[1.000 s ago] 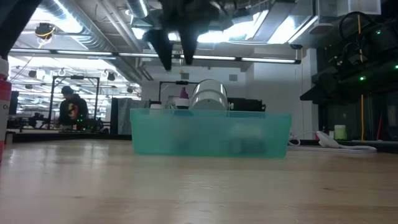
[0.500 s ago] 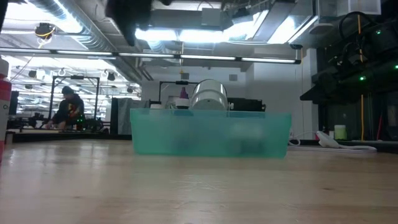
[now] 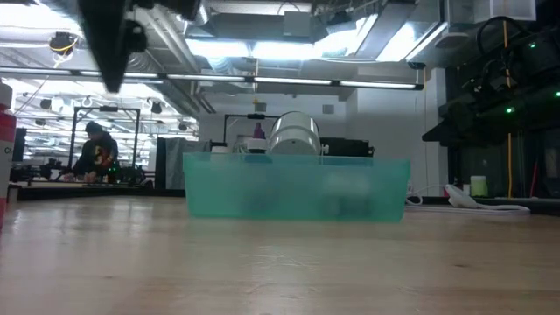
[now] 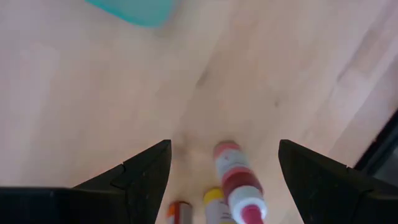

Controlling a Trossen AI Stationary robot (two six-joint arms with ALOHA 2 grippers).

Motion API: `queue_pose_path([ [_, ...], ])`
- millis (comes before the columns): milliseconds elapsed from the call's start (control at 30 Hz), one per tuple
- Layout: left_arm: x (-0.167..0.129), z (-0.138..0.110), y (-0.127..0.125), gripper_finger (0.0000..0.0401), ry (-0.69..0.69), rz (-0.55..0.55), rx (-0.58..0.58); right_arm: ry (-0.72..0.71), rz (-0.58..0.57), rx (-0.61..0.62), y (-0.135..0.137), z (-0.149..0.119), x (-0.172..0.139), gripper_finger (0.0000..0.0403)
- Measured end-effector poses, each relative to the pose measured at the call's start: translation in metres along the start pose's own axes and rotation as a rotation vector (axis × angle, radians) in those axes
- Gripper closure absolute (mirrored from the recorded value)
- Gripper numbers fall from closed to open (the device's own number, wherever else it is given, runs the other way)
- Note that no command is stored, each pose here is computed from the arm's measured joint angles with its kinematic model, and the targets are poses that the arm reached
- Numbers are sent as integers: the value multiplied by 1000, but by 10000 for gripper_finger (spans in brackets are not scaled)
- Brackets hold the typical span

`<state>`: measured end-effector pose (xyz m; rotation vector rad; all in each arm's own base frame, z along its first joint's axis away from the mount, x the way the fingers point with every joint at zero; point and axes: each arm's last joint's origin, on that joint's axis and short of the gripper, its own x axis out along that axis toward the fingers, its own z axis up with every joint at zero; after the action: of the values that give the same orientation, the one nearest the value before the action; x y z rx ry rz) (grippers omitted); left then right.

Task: Pick & Place food coloring
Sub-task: Put the large pink food coloring bottle into the green bin

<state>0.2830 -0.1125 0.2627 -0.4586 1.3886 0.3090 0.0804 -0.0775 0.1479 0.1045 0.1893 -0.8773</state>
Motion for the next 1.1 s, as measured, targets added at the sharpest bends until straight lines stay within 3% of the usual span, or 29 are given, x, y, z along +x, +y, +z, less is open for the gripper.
queue_pose_path([
  [833,34,-63,-27,114,68,-19,-17,0,0,0,0,0,0,10],
  [1100,36,-64,-26,162,66,-13,-10,0,0,0,0,0,0,10],
])
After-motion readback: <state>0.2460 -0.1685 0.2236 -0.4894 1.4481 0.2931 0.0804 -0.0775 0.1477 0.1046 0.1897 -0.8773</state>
